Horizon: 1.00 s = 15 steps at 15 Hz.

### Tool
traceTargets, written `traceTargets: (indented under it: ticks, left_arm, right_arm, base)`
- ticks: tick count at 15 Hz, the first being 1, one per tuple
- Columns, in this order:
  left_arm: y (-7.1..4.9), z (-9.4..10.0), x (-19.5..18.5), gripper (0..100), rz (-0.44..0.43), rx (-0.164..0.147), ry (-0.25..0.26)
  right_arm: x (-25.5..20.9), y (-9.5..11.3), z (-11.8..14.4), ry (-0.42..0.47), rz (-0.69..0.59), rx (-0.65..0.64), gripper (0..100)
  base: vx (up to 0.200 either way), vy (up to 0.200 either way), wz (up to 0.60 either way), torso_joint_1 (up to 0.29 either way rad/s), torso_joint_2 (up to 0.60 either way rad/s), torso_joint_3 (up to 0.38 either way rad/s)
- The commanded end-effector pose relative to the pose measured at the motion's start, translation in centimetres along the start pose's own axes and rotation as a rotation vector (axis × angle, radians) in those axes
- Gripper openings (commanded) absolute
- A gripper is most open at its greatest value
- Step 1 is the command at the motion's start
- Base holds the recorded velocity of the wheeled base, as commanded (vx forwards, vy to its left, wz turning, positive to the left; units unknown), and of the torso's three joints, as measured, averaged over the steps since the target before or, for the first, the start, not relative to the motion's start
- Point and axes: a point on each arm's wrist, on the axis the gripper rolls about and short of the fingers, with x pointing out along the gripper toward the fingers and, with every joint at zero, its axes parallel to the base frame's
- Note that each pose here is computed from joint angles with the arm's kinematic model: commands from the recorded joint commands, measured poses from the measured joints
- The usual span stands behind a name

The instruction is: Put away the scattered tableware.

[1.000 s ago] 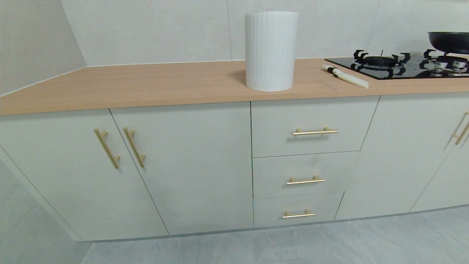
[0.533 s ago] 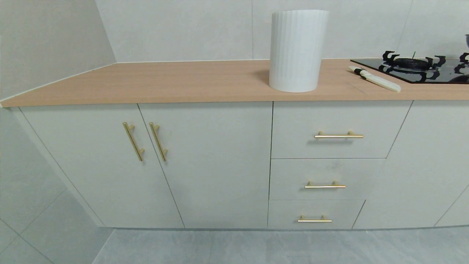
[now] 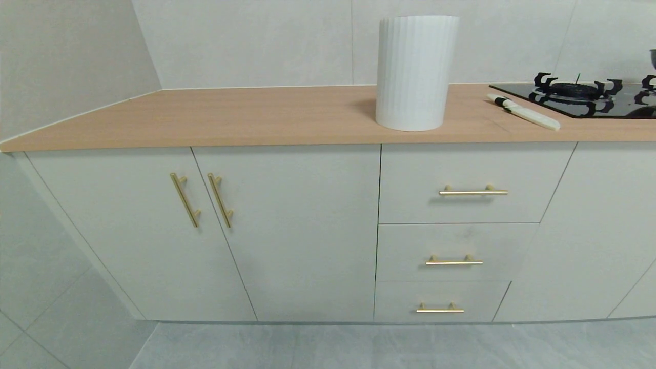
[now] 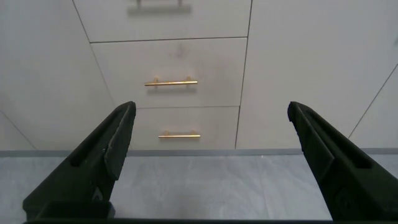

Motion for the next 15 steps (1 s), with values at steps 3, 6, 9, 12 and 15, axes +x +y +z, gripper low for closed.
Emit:
traceTargets:
  ticks: [3, 6, 9, 12, 15]
  left_arm:
    - [0.00, -0.04, 0.01, 100, -0.001, 0.000, 0.002]
    - [0.00, 0.01, 0.00, 100, 0.001, 0.000, 0.000]
    - [0.00, 0.01, 0.00, 100, -0.001, 0.000, 0.000]
    - [0.00, 0.02, 0.00, 100, 0.001, 0.000, -0.001]
    - [0.00, 0.01, 0.00, 100, 0.001, 0.000, 0.000]
  right_arm:
    - [0.02, 0.00, -0.01, 0.003, 0.000, 0.000, 100]
    - [0.02, 0.00, -0.01, 0.003, 0.000, 0.000, 100]
    - [0.02, 0.00, -0.01, 0.003, 0.000, 0.000, 100]
    - [0.02, 0.00, 0.00, 0.002, 0.000, 0.001, 100]
    - [0.02, 0.00, 0.00, 0.002, 0.000, 0.001, 100]
  base:
    - [0.200, 0.000, 0.00, 0.004, 0.00, 0.002]
    - [0.200, 0.000, 0.00, 0.002, 0.00, 0.004]
    - [0.200, 0.000, 0.00, 0.002, 0.00, 0.002]
    - [0.200, 0.000, 0.00, 0.001, 0.00, 0.004]
    - [0.200, 0.000, 0.00, 0.005, 0.00, 0.002]
